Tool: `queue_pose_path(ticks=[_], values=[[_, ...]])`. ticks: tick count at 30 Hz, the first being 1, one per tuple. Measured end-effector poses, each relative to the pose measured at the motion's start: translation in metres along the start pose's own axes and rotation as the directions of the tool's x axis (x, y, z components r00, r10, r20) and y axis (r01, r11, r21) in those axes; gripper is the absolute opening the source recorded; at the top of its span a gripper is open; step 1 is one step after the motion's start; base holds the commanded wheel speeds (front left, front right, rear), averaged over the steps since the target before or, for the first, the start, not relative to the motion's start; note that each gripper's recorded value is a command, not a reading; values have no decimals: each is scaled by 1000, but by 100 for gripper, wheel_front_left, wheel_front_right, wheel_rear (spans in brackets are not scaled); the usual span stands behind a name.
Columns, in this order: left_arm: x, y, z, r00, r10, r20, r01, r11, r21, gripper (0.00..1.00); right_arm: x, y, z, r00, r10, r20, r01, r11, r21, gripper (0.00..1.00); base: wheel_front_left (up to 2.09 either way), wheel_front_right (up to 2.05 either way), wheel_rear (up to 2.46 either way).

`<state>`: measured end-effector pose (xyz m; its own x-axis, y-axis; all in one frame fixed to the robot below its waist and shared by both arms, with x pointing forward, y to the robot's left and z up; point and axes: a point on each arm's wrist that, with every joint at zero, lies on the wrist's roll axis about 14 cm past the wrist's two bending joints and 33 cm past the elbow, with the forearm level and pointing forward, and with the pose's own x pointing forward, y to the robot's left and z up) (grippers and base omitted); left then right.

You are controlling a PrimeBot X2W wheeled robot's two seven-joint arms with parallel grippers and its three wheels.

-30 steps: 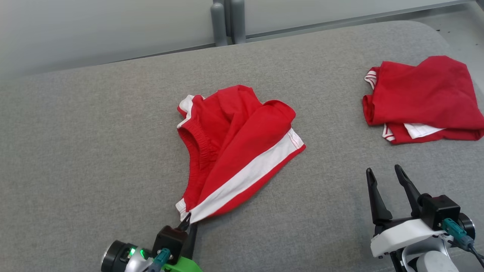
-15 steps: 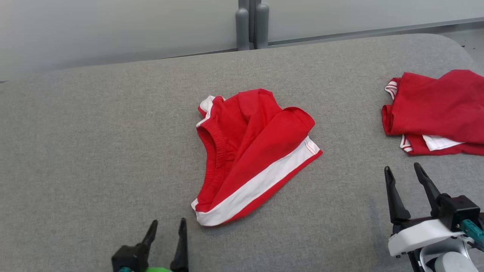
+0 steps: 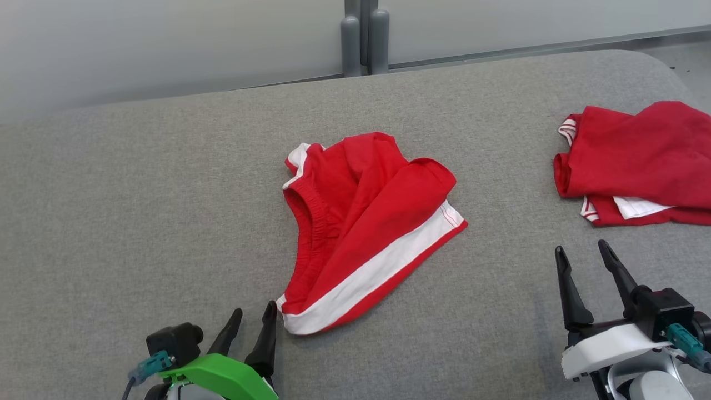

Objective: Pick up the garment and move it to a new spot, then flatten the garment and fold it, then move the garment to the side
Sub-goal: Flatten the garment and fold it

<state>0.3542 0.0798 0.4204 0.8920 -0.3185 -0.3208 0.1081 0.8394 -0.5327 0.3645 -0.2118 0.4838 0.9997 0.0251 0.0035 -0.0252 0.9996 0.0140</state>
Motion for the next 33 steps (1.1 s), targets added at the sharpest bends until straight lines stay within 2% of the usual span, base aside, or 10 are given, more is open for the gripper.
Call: queue_pose_path(ticks=[5, 12, 19, 26, 31, 33], values=[[15, 7, -18, 995, 5, -98, -3, 1000, 19, 100, -5, -2, -4, 1000, -17, -12, 17, 1000, 12, 100, 0, 0, 0], [24, -8, -39, 981, -68, -183, 59, 997, -51, 100, -12, -14, -9, 998, -62, -29, 63, 998, 12, 100, 0, 0, 0], [23, -27, -30, 977, -144, -159, 125, 985, -122, 100, -17, -22, -10, 995, -88, -36, 88, 996, 6, 100, 0, 0, 0], [15, -44, -29, 961, -200, -193, 188, 979, -80, 100, -18, -22, -12, 996, -83, -43, 83, 997, 2, 100, 0, 0, 0], [15, -45, -40, 952, -191, -239, 187, 982, -43, 100, -18, -21, -13, 996, -77, -46, 77, 997, 0, 100, 0, 0, 0], [19, -44, -41, 954, -178, -239, 175, 984, -34, 39, -17, -21, -13, 996, -75, -48, 75, 997, -2, 100, 0, 0, 0]])
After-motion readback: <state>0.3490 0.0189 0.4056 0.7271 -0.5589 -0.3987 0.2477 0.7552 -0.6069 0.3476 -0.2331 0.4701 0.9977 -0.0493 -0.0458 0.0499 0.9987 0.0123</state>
